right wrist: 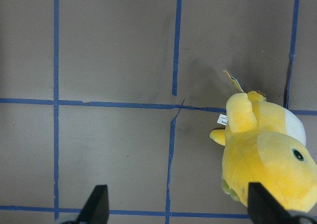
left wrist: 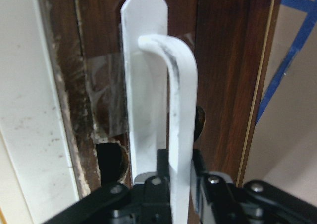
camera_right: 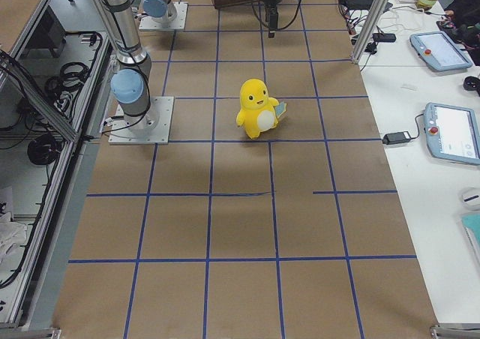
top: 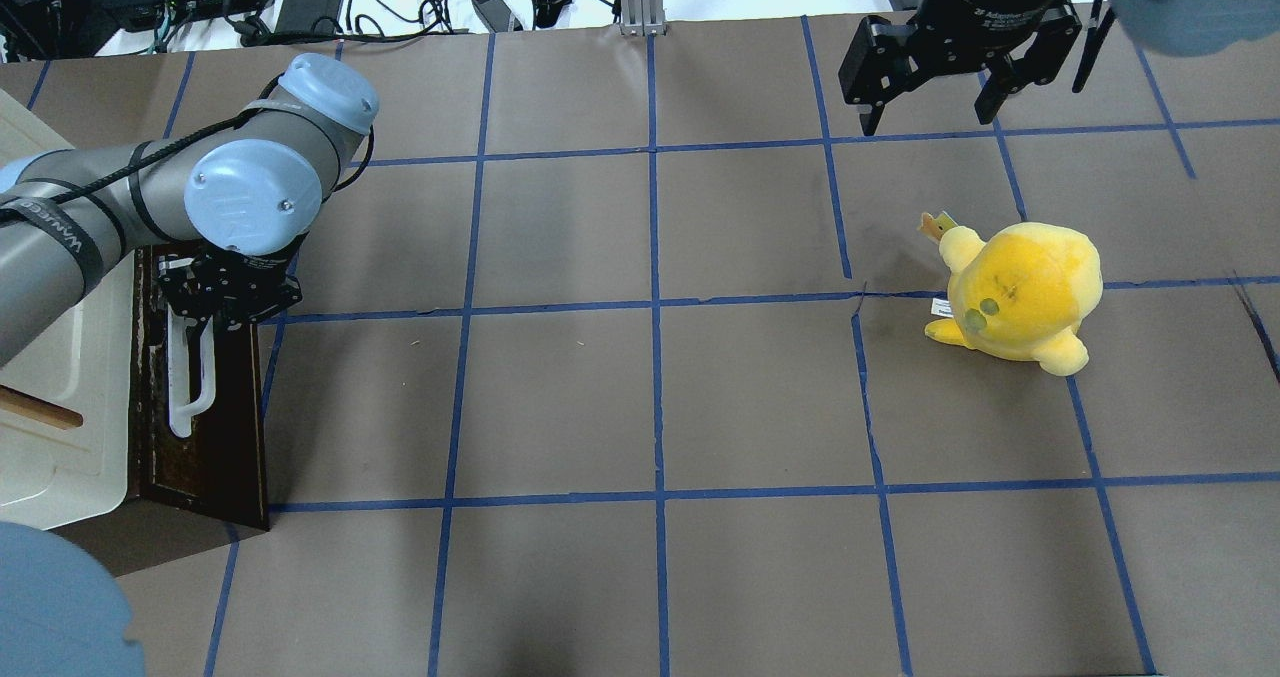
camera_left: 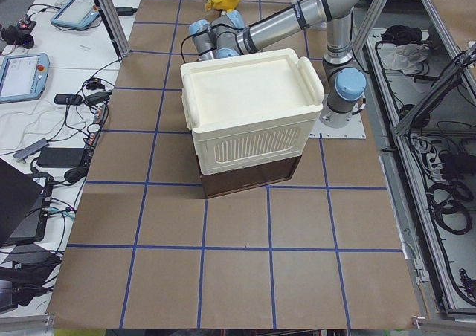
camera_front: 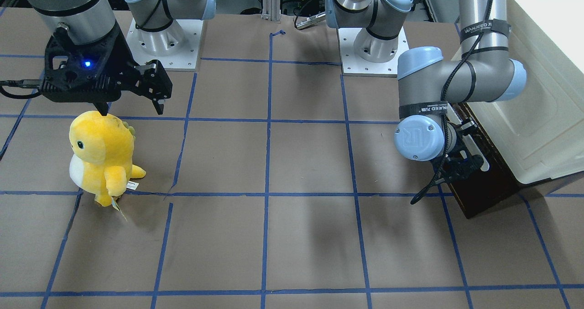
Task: Pull drawer sideways
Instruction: 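Close the left gripper on the white drawer handle, then pull the drawer handle away from the cabinet with the left gripper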
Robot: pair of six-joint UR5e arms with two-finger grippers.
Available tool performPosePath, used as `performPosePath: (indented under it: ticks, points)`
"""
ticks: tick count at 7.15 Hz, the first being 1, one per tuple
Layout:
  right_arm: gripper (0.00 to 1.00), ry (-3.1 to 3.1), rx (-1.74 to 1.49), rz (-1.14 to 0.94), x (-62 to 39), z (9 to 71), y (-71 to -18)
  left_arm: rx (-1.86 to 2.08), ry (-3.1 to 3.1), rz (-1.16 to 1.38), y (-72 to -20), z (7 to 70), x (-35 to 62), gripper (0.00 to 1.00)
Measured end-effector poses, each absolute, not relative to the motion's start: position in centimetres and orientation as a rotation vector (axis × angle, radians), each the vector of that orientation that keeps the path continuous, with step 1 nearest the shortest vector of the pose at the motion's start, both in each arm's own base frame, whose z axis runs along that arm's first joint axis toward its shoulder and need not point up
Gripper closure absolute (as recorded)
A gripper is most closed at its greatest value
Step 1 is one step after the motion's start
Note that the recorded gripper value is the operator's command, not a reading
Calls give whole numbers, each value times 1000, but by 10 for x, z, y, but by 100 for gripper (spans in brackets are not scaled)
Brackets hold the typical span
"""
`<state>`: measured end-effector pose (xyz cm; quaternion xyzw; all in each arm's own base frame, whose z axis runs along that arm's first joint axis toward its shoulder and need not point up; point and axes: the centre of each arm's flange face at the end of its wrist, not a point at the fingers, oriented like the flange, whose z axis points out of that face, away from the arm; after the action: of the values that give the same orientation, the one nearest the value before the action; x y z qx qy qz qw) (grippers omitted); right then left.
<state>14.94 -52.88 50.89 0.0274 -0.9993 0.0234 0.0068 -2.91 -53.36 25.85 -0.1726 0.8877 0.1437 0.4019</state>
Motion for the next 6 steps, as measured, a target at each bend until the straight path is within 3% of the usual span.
performPosePath:
  ticks: [6]
  points:
    - [0,-3126,86,73,149,509,-529,-435,2242,366,-533,254,-40,83]
